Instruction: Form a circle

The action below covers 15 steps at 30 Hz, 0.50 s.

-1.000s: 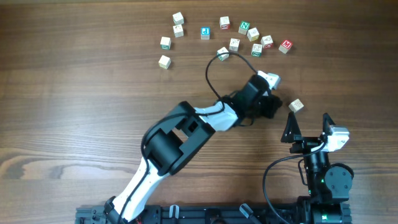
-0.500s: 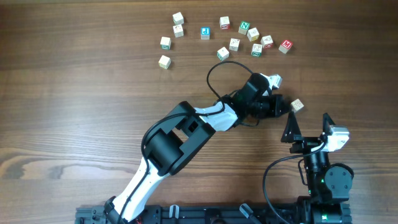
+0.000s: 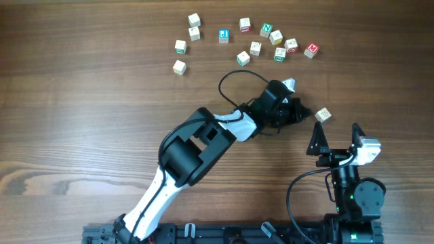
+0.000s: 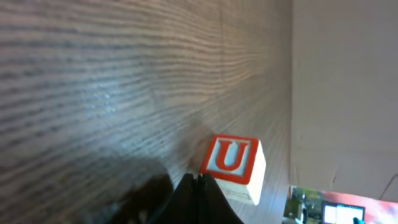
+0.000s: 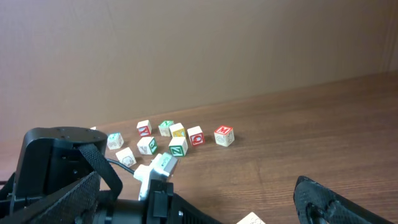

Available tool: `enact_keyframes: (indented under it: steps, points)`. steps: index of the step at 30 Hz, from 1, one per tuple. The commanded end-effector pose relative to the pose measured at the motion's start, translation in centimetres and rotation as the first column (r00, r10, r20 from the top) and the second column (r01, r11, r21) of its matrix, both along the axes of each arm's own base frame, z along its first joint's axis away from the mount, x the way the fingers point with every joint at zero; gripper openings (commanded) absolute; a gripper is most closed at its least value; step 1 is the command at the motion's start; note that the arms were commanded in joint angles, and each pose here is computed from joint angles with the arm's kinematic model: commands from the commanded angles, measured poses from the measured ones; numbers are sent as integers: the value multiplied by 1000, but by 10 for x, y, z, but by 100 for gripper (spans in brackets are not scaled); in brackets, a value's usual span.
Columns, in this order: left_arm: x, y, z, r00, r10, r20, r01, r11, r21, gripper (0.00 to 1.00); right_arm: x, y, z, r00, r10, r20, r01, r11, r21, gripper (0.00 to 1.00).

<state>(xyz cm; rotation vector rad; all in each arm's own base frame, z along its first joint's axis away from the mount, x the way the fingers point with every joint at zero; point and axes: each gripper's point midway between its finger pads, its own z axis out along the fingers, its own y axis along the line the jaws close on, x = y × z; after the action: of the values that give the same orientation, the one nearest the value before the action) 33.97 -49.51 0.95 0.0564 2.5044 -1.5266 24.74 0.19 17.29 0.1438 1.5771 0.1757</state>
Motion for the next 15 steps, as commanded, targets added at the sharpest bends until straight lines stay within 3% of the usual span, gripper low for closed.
enact_keyframes:
  steps: [1, 15]
  points:
    - [-3, 0, -9, 999, -4, -31, 4, 1000, -7, 6, 0, 0, 1, 1000, 3, 5, -3, 1000, -17, 100]
    - [-13, -15, 3, 999, -29, 16, 30, 998, -52, 7, 0, 0, 1, 1000, 3, 5, -3, 1000, -17, 100]
